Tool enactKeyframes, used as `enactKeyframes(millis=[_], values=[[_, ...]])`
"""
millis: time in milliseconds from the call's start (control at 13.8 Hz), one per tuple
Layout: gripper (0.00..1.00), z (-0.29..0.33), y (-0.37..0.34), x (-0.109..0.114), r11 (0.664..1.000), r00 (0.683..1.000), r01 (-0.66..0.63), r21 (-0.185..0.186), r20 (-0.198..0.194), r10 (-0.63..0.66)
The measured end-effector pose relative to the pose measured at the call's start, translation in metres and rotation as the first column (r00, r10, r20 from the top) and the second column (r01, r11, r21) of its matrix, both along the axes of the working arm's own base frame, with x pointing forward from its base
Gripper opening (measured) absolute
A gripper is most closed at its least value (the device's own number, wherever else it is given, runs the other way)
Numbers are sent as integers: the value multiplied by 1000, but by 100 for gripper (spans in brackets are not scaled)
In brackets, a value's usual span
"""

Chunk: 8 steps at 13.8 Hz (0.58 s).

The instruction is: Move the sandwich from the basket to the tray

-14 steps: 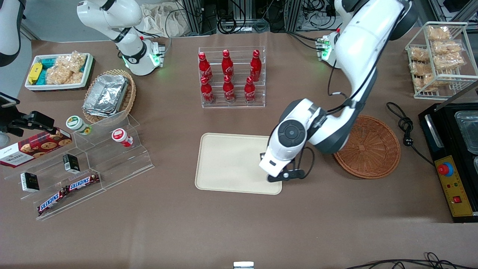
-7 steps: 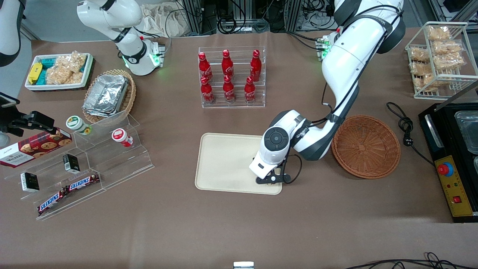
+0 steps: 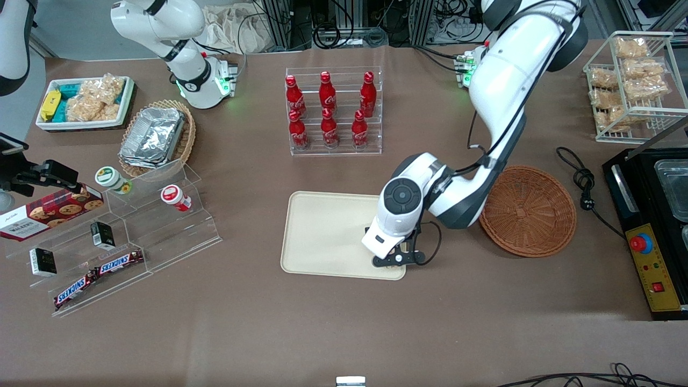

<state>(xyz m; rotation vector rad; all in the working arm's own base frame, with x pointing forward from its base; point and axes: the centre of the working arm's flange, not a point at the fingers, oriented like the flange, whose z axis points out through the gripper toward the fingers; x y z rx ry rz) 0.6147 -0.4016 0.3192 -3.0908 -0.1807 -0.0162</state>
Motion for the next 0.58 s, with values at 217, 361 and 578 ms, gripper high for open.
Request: enactKeyframes(millis=[217, 361, 578], values=[[100, 94, 42, -4, 995, 997, -76, 58, 27, 75], [100, 139, 88, -13, 989, 990, -138, 61, 34, 136], [100, 180, 155, -37, 989, 990, -138, 49, 22, 138]])
